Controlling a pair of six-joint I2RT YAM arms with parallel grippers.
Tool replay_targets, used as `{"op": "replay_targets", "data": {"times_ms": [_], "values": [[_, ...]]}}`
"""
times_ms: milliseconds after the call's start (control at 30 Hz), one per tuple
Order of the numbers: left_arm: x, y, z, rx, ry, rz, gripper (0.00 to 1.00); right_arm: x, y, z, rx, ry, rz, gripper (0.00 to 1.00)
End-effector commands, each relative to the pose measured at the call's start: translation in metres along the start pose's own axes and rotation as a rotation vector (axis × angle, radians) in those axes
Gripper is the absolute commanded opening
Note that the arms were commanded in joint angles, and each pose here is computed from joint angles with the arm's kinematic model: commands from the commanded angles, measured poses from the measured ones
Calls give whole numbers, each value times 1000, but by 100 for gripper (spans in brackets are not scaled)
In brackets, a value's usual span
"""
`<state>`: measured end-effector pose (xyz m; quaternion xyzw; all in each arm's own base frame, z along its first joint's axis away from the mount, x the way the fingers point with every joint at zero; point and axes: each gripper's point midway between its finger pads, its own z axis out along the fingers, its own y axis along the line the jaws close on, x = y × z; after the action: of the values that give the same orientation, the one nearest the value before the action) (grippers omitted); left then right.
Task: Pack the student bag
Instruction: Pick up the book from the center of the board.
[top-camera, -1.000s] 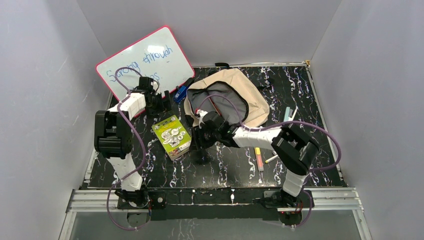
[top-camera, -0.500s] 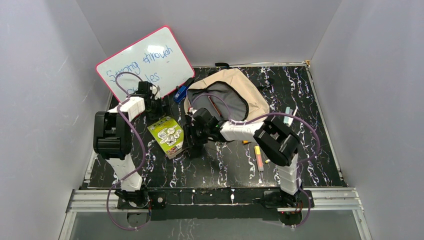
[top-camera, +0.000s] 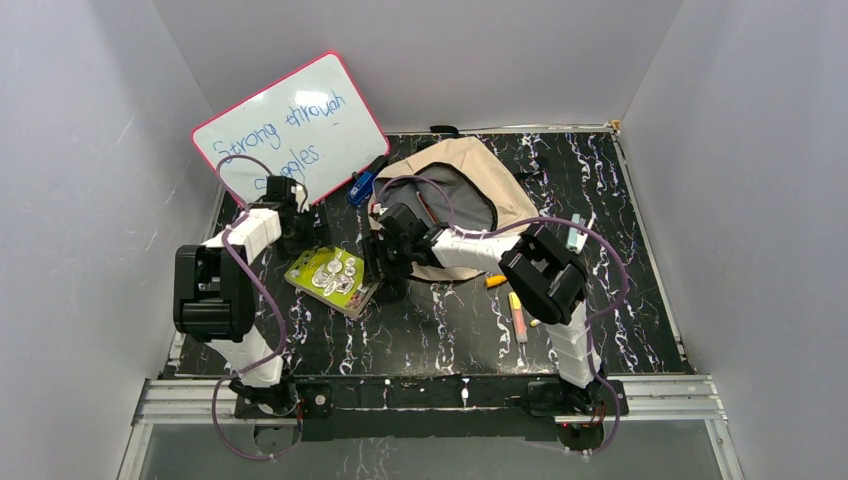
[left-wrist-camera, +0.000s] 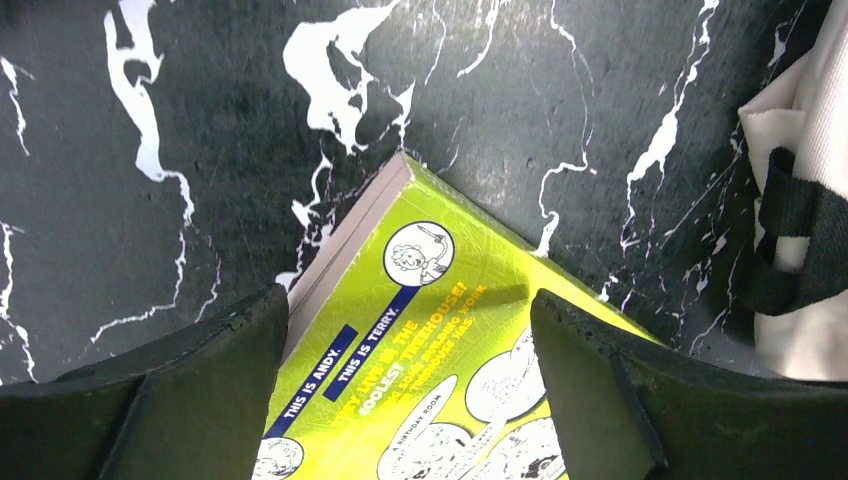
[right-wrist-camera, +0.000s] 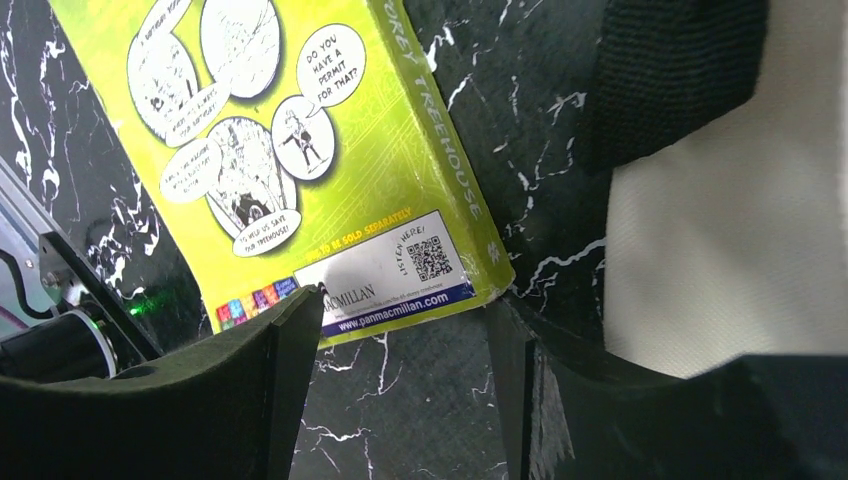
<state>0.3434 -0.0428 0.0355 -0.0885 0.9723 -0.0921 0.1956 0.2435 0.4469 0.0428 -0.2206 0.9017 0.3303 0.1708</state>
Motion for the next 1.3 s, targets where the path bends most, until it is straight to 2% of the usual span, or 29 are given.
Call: {"op": "replay_targets", "data": {"times_ms": [0,200,533,833,1000,1133,1267], "values": [[27,-31,-19,115,79,-30,86,-46,19,-4,-72,-139,-59,70],[33,-38,-29,152,79,-65,86,-60,23,-2,-138,-148,-77,70],[52,-36,-49,152,28,-150,86,-76,-5,2,-92,-138,-56,71],[63,-29,-46,118,21,-208,86,-53,-9,-16,-84,-88,44,71],[68,-14,-41,37,24,-224,86,-34,-14,-24,-65,-58,106,71],[63,5,-44,-69,-20,-225,87,-22,-17,-26,-61,-29,136,71],[61,4,-46,-66,-27,-212,87,-16,-21,-27,-41,-16,161,71]]}}
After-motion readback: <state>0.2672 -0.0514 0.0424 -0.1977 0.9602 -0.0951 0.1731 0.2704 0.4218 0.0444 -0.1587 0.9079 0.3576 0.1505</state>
